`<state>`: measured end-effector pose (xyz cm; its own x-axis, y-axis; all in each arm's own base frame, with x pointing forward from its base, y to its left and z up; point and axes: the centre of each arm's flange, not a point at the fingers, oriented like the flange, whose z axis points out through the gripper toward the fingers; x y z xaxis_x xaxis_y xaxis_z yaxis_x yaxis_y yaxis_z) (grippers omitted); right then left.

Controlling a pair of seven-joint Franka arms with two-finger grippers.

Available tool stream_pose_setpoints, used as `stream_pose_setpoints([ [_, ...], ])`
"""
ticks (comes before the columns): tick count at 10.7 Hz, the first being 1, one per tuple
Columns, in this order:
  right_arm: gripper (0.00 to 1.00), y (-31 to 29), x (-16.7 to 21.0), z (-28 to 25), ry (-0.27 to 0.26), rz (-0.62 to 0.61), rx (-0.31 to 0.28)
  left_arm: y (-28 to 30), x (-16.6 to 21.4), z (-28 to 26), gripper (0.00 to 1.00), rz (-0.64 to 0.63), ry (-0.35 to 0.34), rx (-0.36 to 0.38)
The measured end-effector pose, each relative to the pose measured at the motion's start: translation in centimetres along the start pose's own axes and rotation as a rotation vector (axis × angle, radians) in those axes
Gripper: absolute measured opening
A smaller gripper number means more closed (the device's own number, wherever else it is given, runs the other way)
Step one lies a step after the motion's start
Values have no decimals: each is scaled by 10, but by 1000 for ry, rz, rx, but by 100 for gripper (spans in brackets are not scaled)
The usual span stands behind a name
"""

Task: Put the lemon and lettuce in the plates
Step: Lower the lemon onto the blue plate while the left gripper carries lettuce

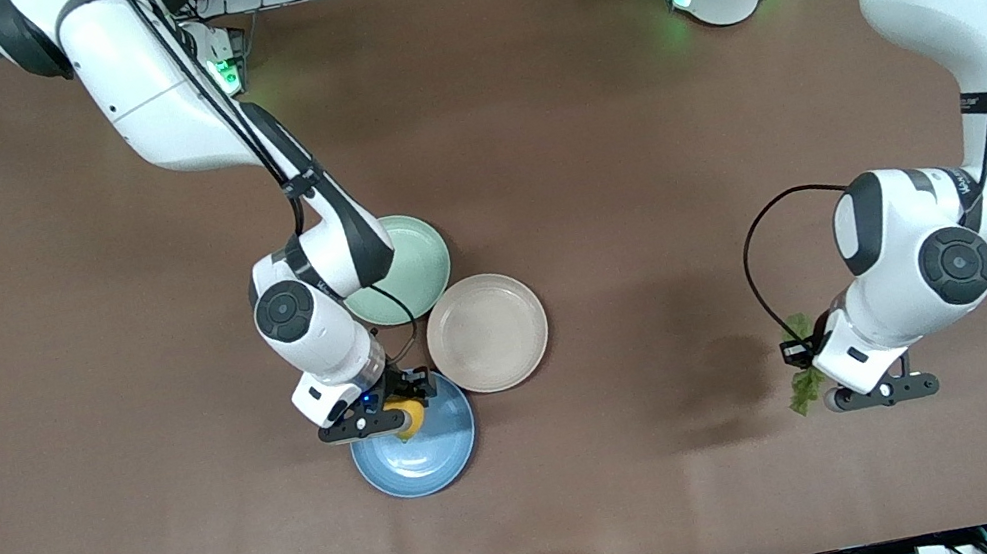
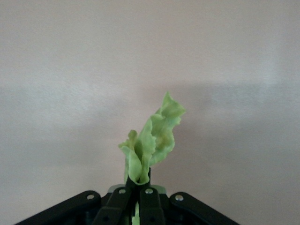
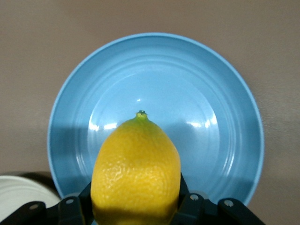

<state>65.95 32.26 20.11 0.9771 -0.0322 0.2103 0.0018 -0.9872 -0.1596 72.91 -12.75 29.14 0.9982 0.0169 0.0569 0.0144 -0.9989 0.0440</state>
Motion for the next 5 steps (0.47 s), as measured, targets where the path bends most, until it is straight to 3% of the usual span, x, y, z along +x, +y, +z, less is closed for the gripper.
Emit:
stream_pose_setpoints([
  [4, 65, 1, -1, 7, 0, 1, -2, 39, -9, -7, 4, -50, -6, -4],
  [5, 74, 2, -1, 8, 0, 2, -3, 48, -12, -8, 4, -62, -7, -6],
])
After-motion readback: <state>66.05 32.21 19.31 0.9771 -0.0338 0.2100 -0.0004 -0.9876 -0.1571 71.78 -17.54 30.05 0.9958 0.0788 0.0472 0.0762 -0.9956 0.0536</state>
